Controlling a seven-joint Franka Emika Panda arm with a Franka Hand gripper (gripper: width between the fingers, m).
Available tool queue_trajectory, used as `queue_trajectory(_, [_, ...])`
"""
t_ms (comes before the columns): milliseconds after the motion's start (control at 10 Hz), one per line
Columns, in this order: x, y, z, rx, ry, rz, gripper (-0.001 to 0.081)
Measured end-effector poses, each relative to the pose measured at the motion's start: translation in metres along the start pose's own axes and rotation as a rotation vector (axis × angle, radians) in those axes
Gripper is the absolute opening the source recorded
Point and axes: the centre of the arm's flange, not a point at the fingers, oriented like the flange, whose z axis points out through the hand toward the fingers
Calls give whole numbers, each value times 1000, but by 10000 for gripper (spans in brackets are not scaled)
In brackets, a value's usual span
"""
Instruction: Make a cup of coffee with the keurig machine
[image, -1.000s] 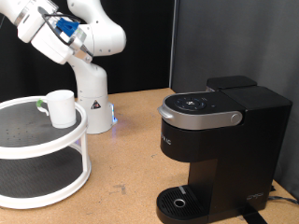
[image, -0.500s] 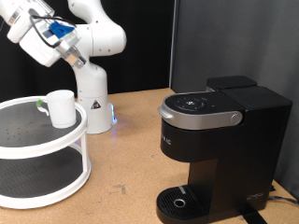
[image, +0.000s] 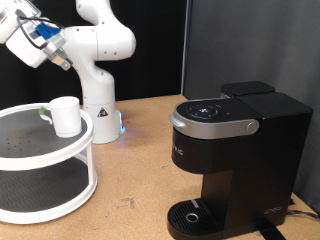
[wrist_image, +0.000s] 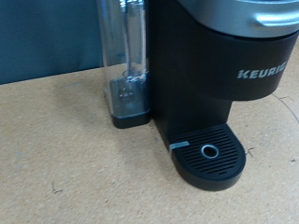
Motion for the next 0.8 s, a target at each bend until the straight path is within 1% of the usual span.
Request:
queue_trajectory(300, [-26, -5, -19, 28, 24, 8, 1])
queue_trajectory(500, [-38, -9, -29, 49, 24, 15, 1])
queue_trajectory(700, [-46, -13, -39, 65, 14, 14, 1])
queue_trajectory(800, [-51, -15, -43, 76, -1, 10, 1])
